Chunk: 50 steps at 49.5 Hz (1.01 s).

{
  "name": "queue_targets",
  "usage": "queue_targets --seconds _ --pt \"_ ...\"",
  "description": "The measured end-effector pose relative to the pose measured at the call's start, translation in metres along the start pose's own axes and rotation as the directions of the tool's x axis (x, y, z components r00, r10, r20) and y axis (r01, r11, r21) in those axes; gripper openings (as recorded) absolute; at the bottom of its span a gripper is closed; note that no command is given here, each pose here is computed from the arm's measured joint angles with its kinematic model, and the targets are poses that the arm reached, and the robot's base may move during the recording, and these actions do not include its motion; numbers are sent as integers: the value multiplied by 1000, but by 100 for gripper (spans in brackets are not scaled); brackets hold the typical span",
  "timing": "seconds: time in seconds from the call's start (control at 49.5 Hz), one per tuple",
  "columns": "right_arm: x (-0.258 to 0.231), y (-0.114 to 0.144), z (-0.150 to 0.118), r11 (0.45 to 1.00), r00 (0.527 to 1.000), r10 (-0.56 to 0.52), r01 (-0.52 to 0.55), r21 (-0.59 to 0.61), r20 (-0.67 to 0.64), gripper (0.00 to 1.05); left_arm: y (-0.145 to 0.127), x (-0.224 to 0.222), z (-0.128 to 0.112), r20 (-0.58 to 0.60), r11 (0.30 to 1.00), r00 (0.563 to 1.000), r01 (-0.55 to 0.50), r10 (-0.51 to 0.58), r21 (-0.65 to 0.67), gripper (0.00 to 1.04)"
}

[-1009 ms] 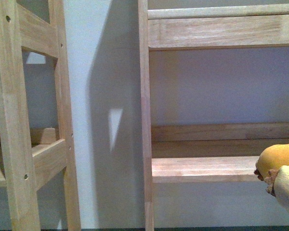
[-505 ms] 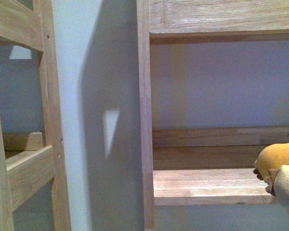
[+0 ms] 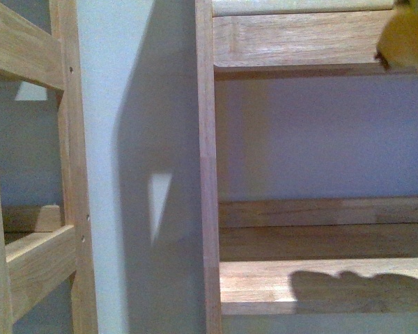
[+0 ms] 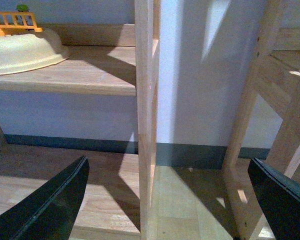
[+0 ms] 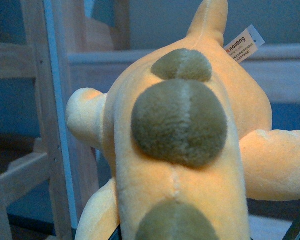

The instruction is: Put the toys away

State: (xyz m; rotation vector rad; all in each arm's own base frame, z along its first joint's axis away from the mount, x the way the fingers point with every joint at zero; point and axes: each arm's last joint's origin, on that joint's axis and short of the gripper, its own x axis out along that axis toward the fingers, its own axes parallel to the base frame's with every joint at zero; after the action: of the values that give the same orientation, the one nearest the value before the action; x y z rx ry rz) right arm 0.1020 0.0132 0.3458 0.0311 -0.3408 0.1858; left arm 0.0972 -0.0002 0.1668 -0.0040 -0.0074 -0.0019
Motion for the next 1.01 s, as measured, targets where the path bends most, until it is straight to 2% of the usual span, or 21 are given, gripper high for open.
queue_targets --seconds 0.121,0.222,0.464,0.747,1.009 --pt "16 -7 46 1000 997 -9 11 -27 75 7 0 0 0 0 1000 1000 0 0 0 99" --pt "29 -13 73 999 993 -27 31 -33 117 7 0 0 0 0 1000 1000 0 0 0 99" --pt "92 -23 113 998 988 -63 66 -12 139 7 0 0 0 0 1000 1000 0 0 0 99" --pt "199 -19 120 994 994 -78 72 81 72 7 0 0 0 0 1000 1000 0 0 0 99" --pt "266 -13 98 970 997 -78 75 233 7 7 0 0 0 0 1000 1000 0 0 0 99"
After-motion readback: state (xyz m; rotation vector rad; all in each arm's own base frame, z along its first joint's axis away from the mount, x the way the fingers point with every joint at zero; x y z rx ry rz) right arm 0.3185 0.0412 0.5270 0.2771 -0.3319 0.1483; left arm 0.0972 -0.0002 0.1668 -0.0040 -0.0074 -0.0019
